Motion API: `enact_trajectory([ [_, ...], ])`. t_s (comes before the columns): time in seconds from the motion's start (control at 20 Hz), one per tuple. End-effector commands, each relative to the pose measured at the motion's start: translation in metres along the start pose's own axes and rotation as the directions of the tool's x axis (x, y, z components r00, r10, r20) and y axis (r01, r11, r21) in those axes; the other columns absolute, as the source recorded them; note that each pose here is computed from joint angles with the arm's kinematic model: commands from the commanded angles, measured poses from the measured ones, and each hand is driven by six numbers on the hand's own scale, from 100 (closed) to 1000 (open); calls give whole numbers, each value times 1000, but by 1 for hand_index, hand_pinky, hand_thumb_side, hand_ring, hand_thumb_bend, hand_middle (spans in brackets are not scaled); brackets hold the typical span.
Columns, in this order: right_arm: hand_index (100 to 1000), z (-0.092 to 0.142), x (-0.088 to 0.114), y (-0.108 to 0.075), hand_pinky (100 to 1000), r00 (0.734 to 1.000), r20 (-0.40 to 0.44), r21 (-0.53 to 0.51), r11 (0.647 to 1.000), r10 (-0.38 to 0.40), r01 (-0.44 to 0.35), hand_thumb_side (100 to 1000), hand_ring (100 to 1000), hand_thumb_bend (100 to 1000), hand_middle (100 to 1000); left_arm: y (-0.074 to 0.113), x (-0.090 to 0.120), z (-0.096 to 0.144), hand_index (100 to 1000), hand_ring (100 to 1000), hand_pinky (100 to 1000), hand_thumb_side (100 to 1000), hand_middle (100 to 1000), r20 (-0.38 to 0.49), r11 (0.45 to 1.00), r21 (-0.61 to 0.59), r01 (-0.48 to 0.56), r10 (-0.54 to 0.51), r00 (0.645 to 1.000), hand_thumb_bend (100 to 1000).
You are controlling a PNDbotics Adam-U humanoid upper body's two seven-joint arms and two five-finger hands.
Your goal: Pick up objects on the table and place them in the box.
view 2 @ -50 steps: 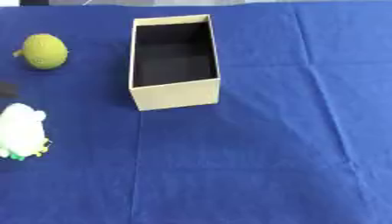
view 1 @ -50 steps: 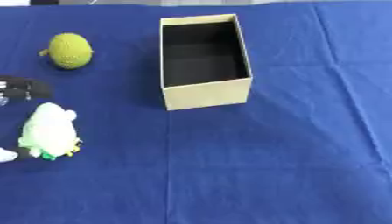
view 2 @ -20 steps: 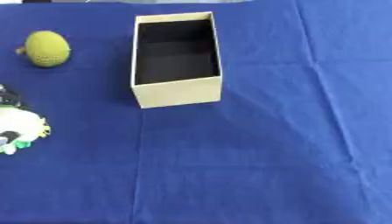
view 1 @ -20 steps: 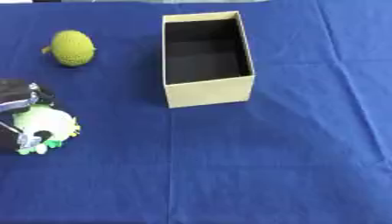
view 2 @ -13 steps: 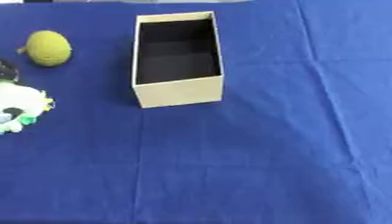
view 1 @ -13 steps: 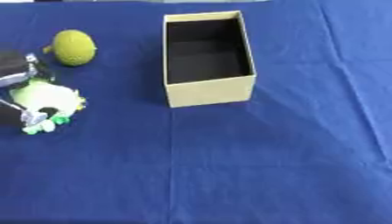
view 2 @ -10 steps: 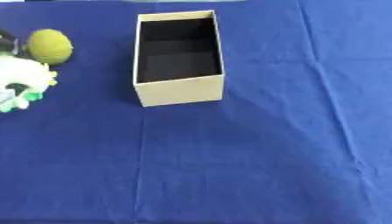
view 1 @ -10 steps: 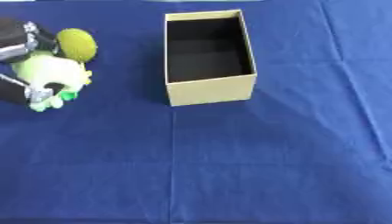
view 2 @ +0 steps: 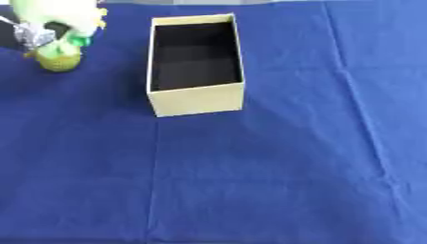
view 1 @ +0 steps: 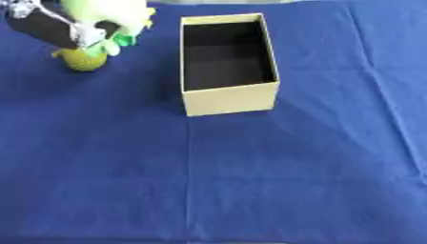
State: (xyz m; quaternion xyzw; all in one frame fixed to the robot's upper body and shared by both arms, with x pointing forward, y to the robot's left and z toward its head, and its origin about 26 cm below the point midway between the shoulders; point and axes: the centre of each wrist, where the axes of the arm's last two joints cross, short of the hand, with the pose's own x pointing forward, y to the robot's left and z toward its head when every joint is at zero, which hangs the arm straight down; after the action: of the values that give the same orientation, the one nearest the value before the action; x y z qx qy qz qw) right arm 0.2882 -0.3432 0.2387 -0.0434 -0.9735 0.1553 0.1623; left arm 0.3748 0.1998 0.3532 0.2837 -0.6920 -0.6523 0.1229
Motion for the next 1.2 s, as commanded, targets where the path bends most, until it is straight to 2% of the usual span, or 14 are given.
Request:
enact_trajectory([
  [0.05, 778, -9, 6, -4, 885, 999, 34, 16, 1000, 7, -8, 542, 790, 100, 535, 1, 6, -29, 594, 518, 588, 100, 478, 64, 1000, 24, -20, 18, 998, 100],
  [0.25, 778, -13, 6, -2, 885, 999, 45, 6, 1000, -8, 7, 544, 790, 100, 537, -7, 16, -68, 594, 518, 593, 100, 478, 124, 995, 59, -77, 69, 990, 100],
  [0.55, 778, -15, 5, 1, 887, 998, 46, 3, 999, -32, 32, 547, 790, 100, 536, -44, 12, -106, 596, 519, 592, 118, 480, 93, 993, 25, -115, 112, 989, 100],
  [0.75, 777, -17, 4, 2, 887, 998, 46, -1, 999, -47, 48, 550, 790, 100, 537, -63, 7, -116, 608, 528, 601, 100, 489, 45, 993, 17, -114, 113, 993, 100],
  [1.05, 777, -18, 4, 3, 888, 997, 44, -6, 998, -58, 58, 551, 790, 100, 536, -91, -4, -119, 618, 531, 603, 100, 496, -67, 998, 1, -61, 61, 996, 100],
  [1.15, 777, -18, 4, 4, 888, 997, 44, -7, 998, -61, 62, 551, 790, 100, 536, -100, -5, -121, 634, 547, 620, 100, 510, -72, 998, -10, -65, 64, 995, 100],
  [1.2, 776, -18, 4, 4, 889, 997, 44, -8, 998, -62, 63, 551, 790, 100, 535, -104, -5, -121, 689, 606, 672, 134, 566, -65, 997, -15, -72, 71, 995, 100],
])
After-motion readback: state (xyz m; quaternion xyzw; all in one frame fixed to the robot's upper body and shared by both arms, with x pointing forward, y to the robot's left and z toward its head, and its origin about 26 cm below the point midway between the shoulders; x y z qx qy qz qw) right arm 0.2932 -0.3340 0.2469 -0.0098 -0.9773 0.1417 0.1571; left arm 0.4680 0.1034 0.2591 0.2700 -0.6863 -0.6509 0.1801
